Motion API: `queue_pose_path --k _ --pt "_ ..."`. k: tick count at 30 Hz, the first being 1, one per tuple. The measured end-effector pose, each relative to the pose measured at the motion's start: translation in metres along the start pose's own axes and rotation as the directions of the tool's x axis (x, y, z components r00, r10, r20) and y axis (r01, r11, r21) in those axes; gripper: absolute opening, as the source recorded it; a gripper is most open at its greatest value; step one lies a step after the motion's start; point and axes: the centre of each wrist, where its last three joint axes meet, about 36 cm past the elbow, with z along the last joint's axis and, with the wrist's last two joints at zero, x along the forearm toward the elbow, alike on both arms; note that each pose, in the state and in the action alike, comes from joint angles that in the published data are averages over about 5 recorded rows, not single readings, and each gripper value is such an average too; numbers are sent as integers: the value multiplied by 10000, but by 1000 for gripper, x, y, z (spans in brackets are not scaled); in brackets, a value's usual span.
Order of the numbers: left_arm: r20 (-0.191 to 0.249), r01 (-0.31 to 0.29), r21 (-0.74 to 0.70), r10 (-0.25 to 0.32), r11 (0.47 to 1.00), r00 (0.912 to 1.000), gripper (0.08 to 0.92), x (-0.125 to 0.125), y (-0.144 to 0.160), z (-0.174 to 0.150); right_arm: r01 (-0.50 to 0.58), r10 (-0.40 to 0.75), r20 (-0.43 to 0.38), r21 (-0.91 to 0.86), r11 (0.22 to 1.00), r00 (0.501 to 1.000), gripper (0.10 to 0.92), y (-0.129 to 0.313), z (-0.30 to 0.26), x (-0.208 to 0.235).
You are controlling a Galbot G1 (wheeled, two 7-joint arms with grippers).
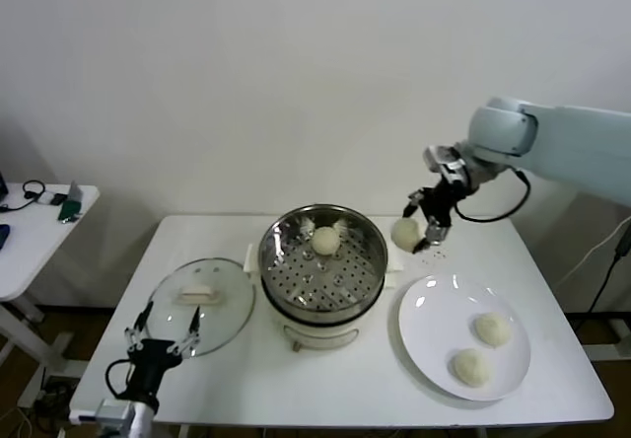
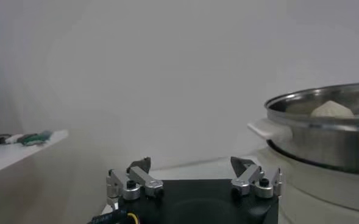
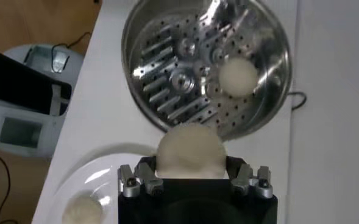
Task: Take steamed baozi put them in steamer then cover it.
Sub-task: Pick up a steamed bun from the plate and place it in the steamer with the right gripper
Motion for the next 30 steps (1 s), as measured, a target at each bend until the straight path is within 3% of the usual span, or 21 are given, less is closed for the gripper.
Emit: queue_pose_path --k 16,30 --pt "116 40 -33 -40 10000 9999 823 -1 1 -5 313 -278 -308 1201 9923 9991 727 -49 -123 -73" --pt "90 117 -28 -117 9999 9999 823 -2 5 -3 856 -767 -583 1695 9818 9953 729 -53 -167 -153"
